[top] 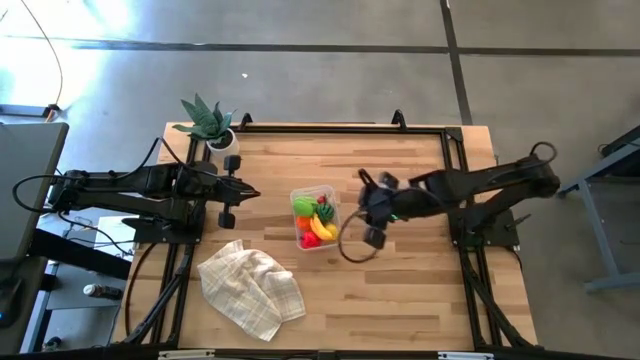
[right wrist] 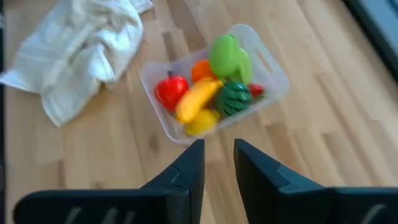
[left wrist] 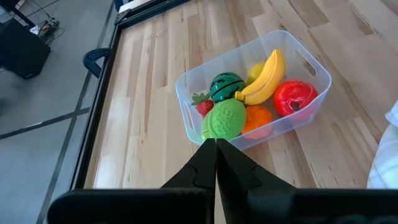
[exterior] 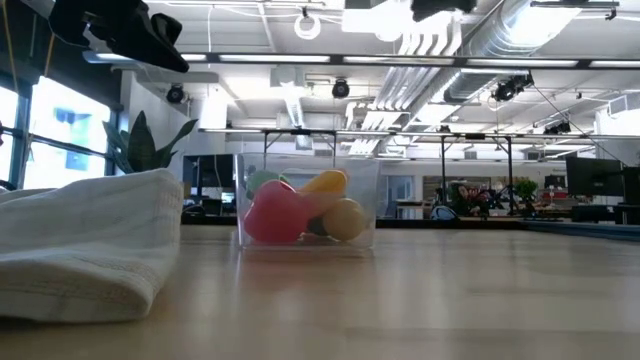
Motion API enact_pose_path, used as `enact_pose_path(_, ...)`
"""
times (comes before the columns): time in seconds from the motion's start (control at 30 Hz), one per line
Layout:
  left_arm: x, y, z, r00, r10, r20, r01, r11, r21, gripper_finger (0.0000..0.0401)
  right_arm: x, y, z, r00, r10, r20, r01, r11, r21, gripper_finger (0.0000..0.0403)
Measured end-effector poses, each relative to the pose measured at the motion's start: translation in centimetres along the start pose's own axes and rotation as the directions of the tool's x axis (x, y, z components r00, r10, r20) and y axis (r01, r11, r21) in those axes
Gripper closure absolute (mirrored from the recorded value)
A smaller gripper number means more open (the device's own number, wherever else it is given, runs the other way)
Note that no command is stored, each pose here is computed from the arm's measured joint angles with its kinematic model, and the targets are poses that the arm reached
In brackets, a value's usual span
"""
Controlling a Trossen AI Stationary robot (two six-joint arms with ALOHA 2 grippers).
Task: Pick and placing Produce into tupperware
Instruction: Return to Home Position
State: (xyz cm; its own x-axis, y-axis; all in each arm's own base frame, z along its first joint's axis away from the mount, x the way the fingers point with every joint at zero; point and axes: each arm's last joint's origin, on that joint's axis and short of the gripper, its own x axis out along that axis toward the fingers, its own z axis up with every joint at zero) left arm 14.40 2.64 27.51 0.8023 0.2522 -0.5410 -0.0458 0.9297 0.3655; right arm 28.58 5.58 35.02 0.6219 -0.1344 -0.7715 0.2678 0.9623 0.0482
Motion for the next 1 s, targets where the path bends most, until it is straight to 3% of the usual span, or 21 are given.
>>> enact_pose_path(0.17,0.0,0.0,0.0,1.0,0.0,0.0,0.0,1.0,0.0,0.0398,-3.2,-0.1,-1.7,0.996,-0.084,0.008,0.084,0.996,-0.017,0.0358)
enact_pose_path(0.33,0.0,0.0,0.0,1.0,0.0,0.0,0.0,1.0,0.0,0.0398,-5.7,-0.4,-2.8,0.997,-0.078,0.028,0.078,0.997,0.012,0.0395)
enact_pose_path(0.63,0.0,0.0,0.0,1.0,0.0,0.0,0.0,1.0,0.0,0.0398,-8.4,-1.8,-5.7,0.99,-0.142,0.015,0.139,0.985,0.097,0.0402)
enact_pose_path(0.73,0.0,0.0,0.0,1.0,0.0,0.0,0.0,1.0,0.0,0.0398,-7.8,-2.5,-7.8,0.994,-0.09,0.054,0.081,0.985,0.153,0.0403)
enact_pose_path(0.83,0.0,0.0,0.0,1.0,0.0,0.0,0.0,1.0,0.009,0.0398,-7.0,-3.0,-9.5,0.992,0.019,0.123,-0.046,0.974,0.222,0.0403)
enact_pose_path(1.0,0.0,0.0,0.0,1.0,0.0,0.0,0.0,0.987,0.158,0.0398,-6.8,-3.4,-10.5,0.941,0.195,0.277,-0.27,0.925,0.268,0.0403)
